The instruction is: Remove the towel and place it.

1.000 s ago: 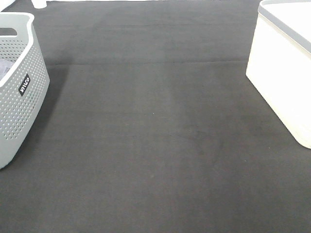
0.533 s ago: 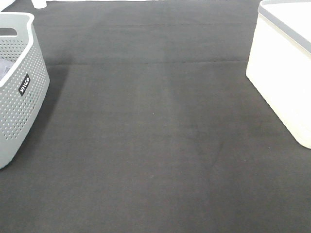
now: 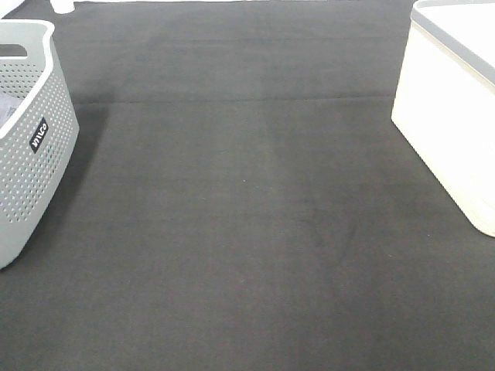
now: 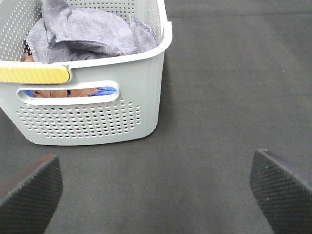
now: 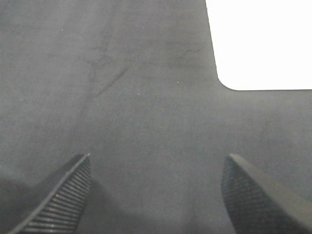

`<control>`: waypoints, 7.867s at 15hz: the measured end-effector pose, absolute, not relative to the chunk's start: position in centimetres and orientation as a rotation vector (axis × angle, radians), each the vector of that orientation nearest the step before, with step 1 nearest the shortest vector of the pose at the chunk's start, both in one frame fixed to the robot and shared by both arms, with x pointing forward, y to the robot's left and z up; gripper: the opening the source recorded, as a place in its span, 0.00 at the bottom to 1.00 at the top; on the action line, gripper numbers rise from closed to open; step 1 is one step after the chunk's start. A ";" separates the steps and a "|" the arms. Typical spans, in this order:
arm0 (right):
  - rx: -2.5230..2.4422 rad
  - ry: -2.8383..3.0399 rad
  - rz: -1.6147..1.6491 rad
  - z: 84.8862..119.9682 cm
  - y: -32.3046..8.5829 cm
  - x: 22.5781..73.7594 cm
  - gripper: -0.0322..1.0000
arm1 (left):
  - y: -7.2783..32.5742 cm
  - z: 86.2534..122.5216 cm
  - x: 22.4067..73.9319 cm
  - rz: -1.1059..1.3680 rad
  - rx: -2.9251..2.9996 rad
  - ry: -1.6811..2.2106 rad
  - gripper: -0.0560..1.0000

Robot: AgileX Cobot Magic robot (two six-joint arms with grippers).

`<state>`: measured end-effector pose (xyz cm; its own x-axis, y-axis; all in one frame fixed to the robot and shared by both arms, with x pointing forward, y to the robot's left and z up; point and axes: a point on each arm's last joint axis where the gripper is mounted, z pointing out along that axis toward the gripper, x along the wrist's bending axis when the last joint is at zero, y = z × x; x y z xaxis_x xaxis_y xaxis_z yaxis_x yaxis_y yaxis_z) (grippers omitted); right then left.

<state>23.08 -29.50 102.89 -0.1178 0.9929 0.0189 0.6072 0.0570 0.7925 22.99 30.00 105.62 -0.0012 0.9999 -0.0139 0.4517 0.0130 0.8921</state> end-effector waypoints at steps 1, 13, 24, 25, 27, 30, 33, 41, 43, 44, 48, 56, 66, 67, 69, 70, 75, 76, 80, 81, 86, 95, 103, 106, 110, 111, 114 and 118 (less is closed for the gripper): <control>1.600 1.784 0.897 102.9 -29.5 23.1 0.73 | 30.0 105.6 23.0 0.938 1.535 1.550 0.99; 1.600 1.784 0.897 102.9 -29.5 23.1 0.73 | 30.0 105.6 23.0 0.938 1.535 1.550 0.99; 1.600 1.784 0.897 102.9 -29.5 23.1 0.73 | 30.0 105.6 23.0 0.938 1.535 1.550 0.99; 1.600 1.784 0.897 102.9 -29.5 23.1 0.73 | 30.0 105.6 23.0 0.938 1.535 1.550 0.99; 1.600 1.784 0.897 102.9 -29.5 23.1 0.73 | 30.0 105.8 22.9 0.938 1.534 1.549 0.99; 1.600 1.784 0.897 102.9 -29.5 23.1 0.73 | 30.0 108.3 23.3 0.927 1.557 1.561 0.99; 1.600 1.784 0.897 102.9 -29.5 23.1 0.73 | 30.0 112.0 25.7 0.878 1.619 1.609 0.99; 1.600 1.784 0.897 102.9 -29.5 23.1 0.73 | 30.4 118.7 37.3 0.845 2.081 1.533 0.99; 1.600 1.784 0.897 102.9 -29.5 23.1 0.73 | 30.7 119.1 41.6 0.842 2.252 1.470 0.99; 1.600 1.784 0.897 102.9 -29.5 23.1 0.73 | 31.1 119.2 43.9 0.864 2.344 1.433 0.99; 1.600 1.784 0.897 102.9 -29.5 23.1 0.73 | 32.3 117.4 50.7 0.875 2.638 1.332 0.99; 1.600 1.784 0.897 102.9 -29.5 23.1 0.73 | 35.7 103.0 62.5 0.585 3.152 0.985 0.99; 1.600 1.784 0.897 102.9 -29.5 23.1 0.73 | 36.9 96.8 65.7 0.636 3.285 0.930 0.91; 1.600 1.784 0.897 102.9 -29.5 23.1 0.73 | 36.9 96.5 66.0 0.668 3.272 0.937 0.85; 1.600 1.784 0.897 102.9 -29.5 23.1 0.73 | 36.9 96.2 66.3 0.686 3.265 0.932 0.61; 1.600 1.784 0.897 102.9 -29.5 23.1 0.73 | 36.8 96.2 66.4 0.694 3.261 0.927 0.40; 1.600 1.784 0.897 102.9 -29.5 23.1 0.73 | 36.8 96.2 66.3 0.684 3.270 0.927 0.05; 1.600 1.784 0.897 102.9 -29.5 23.1 0.73 | 36.8 96.2 66.3 0.685 3.265 0.937 0.05; 1.600 1.784 0.897 102.9 -29.5 23.1 0.73 | 36.8 96.2 66.3 0.703 3.206 1.062 0.05; 1.600 1.784 0.897 102.9 -29.5 23.1 0.73 | 36.9 96.2 66.3 0.704 3.195 1.083 0.05; 1.600 1.784 0.897 102.9 -29.5 23.1 0.73 | 36.9 98.4 65.6 0.750 3.171 1.118 0.05; 1.600 1.784 0.897 102.9 -29.5 23.1 0.73 | 34.8 113.0 58.1 0.964 2.701 1.309 0.05; 1.600 1.784 0.897 102.9 -29.5 23.1 0.73 | 32.3 121.6 51.6 1.161 2.246 1.177 0.05; 1.600 1.784 0.897 102.9 -29.5 23.1 0.73 | 31.2 124.0 49.9 1.240 2.120 1.004 0.05; 1.574 1.791 0.985 103.4 -29.0 23.1 0.73 | 29.0 127.8 48.4 1.264 1.970 0.698 0.05; 1.535 1.806 1.051 104.0 -28.5 23.2 0.73 | 28.5 128.8 48.0 1.264 1.924 0.628 0.05; 1.334 1.988 1.279 106.1 -26.2 24.9 0.73 | 27.0 131.3 46.8 1.245 1.796 0.431 0.05; 0.951 2.252 1.677 108.3 -22.6 29.3 0.73 | 25.3 131.4 45.4 1.085 1.811 0.208 0.05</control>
<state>29.27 -22.62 108.35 -0.7801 0.5831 0.2268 0.3844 0.1608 0.9091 45.40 25.26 131.44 0.5867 0.5633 0.5818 -0.3083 -0.5090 0.8037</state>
